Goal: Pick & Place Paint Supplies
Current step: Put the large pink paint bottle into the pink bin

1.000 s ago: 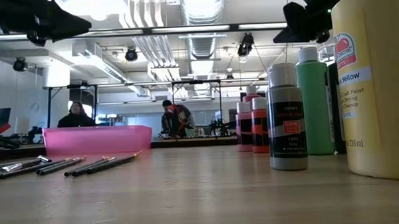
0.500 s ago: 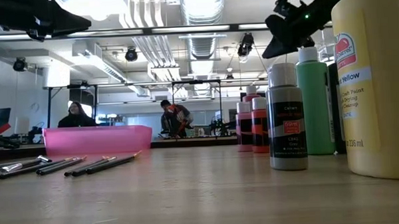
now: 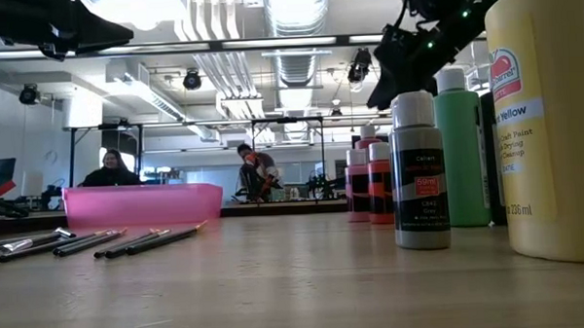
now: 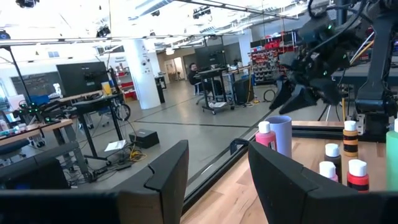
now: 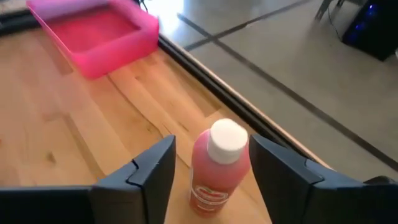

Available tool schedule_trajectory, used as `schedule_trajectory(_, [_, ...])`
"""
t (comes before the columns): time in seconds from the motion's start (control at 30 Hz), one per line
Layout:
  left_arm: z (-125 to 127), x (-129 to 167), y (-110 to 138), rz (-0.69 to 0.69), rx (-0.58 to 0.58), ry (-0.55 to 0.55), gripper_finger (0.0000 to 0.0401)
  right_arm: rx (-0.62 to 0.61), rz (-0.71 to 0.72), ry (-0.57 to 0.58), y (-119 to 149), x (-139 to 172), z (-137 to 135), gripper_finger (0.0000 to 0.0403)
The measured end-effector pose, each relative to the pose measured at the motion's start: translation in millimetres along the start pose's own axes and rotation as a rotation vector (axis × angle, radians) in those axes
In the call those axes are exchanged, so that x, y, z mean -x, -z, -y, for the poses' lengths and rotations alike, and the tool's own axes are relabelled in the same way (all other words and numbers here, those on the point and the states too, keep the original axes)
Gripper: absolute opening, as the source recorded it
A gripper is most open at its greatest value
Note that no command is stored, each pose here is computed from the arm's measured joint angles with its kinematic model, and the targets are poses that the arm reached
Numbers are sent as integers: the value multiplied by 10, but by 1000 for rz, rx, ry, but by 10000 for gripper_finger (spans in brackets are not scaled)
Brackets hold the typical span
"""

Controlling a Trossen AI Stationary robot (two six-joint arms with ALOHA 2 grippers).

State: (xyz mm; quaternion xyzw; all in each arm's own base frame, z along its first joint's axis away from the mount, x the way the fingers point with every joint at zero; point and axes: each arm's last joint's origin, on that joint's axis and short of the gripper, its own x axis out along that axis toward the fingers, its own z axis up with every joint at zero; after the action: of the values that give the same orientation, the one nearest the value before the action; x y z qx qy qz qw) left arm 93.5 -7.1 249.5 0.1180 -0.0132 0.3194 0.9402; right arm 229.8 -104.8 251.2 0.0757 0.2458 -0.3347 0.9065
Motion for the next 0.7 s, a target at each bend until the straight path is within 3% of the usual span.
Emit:
schedule_trajectory(0.23, [1, 0, 1, 0, 0, 0, 174, 16, 14, 10, 16, -182, -17, 217])
schedule_trajectory(0.7, [1, 0, 2, 0, 0, 0, 174, -31, -6, 15, 85, -206, 38, 207])
